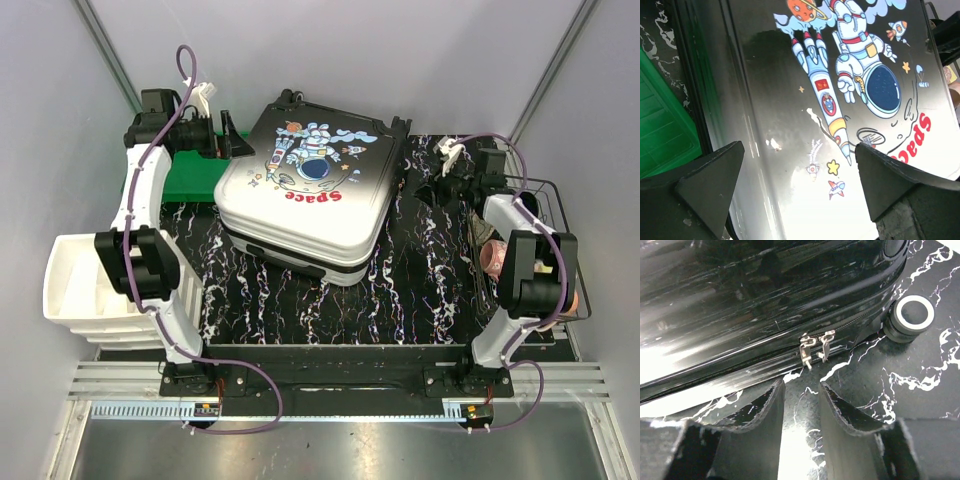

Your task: Open, take out, and arrange the luggage

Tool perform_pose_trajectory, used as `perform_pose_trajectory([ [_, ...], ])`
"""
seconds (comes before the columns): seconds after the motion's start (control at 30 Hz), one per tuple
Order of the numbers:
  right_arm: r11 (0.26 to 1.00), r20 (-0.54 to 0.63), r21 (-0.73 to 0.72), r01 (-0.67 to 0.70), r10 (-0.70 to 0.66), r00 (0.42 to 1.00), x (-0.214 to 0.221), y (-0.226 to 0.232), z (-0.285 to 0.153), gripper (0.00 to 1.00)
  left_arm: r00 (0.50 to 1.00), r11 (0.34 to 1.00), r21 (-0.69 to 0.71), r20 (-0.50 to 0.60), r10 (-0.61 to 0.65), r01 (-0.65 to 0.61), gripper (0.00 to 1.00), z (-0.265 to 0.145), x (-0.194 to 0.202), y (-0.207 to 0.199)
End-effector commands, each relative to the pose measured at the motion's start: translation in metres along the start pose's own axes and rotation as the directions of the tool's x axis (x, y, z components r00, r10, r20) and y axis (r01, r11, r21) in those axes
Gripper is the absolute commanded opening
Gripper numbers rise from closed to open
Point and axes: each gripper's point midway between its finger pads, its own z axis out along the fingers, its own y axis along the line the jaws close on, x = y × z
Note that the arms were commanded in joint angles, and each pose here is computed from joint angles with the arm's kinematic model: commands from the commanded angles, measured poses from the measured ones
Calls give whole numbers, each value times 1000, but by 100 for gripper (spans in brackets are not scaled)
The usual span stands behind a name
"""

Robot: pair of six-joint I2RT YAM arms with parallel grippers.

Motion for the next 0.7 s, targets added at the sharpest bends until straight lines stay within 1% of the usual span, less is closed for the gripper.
perform_pose_trajectory([
  [0.0, 986, 99, -51, 158, -153, 983, -23, -2, 16, 43, 995, 995, 40, 33, 92, -93, 99, -12, -6, -24],
  [0.23, 984, 94, -43, 174, -170, 981, -18, -14, 33, 42, 996, 995, 30, 21, 90, -91, 99, -14, 2, -25],
  [0.4, 982, 84, -19, 190, -188, 979, -16, -23, 40, 45, 997, 996, 30, 13, 78, -78, 99, -13, 7, -25],
  [0.53, 980, 71, 5, 200, -200, 977, -15, -33, 44, 45, 998, 997, 33, 3, 68, -68, 99, -13, 13, -26],
  [0.67, 979, 74, -3, 203, -203, 976, -15, -40, 52, 46, 998, 998, 23, -9, 64, -64, 99, -12, 19, -25],
])
